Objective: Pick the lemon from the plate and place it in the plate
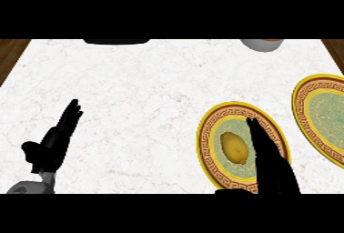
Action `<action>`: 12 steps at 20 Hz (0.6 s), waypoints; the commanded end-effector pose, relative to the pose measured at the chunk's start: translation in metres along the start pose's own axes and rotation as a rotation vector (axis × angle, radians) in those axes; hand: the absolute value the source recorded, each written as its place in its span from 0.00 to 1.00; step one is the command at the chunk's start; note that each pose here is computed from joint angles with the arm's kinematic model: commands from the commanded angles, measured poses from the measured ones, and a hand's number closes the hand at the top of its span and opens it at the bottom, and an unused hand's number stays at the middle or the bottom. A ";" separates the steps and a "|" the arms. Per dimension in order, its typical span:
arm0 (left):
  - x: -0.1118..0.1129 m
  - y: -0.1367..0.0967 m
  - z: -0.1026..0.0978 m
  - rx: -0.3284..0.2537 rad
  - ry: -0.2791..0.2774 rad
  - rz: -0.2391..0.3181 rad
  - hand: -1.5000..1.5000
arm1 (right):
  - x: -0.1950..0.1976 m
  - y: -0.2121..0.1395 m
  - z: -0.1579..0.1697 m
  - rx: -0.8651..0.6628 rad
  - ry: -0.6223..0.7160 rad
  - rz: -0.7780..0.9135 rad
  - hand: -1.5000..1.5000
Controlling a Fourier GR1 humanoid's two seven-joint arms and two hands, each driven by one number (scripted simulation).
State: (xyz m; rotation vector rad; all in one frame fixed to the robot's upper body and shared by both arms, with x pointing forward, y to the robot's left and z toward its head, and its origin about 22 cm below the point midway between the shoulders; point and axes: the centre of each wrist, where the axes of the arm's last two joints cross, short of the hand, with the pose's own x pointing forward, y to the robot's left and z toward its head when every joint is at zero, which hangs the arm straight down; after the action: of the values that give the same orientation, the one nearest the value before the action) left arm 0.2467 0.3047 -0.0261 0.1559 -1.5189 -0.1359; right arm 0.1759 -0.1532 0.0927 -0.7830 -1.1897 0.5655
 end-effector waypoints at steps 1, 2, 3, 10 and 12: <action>0.008 0.005 -0.003 -0.017 -0.002 -0.009 0.50 | 0.022 -0.009 0.006 0.064 0.110 0.064 0.00; 0.002 0.000 -0.025 0.001 -0.011 -0.003 0.50 | -0.001 -0.017 -0.001 0.075 0.115 0.087 0.00; 0.017 0.002 -0.012 -0.004 0.005 -0.008 0.50 | 0.021 -0.016 0.003 0.068 0.120 0.104 0.00; 0.011 0.007 -0.011 -0.012 0.000 0.011 0.50 | 0.004 0.006 -0.036 0.134 0.210 0.194 0.00; 0.008 0.008 -0.005 -0.008 0.005 -0.006 0.50 | 0.002 -0.006 -0.032 0.151 0.206 0.182 0.00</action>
State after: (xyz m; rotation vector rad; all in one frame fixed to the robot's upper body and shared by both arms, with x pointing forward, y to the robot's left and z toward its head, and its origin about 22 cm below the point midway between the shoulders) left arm 0.2530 0.3083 -0.0192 0.1508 -1.5190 -0.1450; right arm 0.1997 -0.1594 0.0887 -0.8016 -0.9825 0.6655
